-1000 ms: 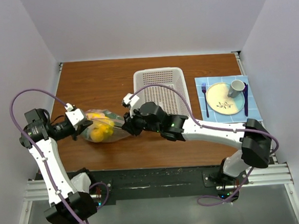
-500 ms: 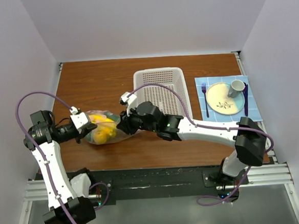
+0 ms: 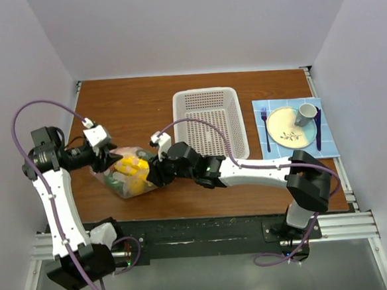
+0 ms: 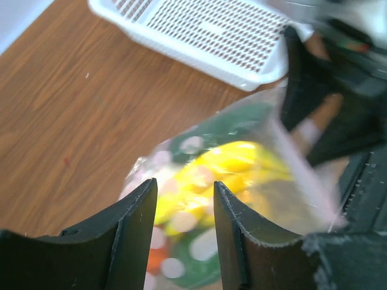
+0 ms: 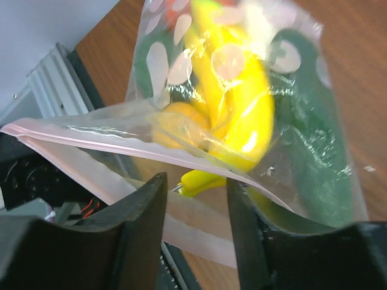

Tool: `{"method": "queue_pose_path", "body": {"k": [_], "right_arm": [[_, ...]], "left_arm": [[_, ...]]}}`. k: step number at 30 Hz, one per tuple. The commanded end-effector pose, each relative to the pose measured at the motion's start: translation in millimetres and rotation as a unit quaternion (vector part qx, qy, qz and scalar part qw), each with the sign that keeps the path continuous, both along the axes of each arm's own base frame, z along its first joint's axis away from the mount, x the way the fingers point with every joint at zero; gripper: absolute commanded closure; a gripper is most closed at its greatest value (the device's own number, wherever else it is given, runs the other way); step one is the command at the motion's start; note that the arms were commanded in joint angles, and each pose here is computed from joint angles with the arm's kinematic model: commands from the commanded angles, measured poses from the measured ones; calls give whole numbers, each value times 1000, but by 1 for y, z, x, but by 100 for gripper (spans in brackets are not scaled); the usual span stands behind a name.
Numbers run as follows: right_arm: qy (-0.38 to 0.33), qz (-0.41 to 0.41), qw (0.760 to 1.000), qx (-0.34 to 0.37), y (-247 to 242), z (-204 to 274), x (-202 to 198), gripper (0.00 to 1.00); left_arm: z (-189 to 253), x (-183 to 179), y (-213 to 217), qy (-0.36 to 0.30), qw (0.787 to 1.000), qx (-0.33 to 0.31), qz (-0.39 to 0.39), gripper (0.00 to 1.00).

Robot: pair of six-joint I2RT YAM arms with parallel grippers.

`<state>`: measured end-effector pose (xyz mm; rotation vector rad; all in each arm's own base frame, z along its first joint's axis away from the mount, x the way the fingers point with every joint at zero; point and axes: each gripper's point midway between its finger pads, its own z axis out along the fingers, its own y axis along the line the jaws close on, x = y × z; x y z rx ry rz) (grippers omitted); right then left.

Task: Open the zip-top bag and remove the fake food

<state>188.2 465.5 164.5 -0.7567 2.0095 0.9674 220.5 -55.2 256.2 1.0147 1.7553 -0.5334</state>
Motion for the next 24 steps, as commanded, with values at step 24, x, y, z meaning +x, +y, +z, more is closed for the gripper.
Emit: {"method": "queue_pose_path", "body": {"k": [24], "right_arm": [[-37,-55,992,-104,-21,-91,-27,21]], "left_arm": [[-157,16,52,151,985,64,59,51]]}}
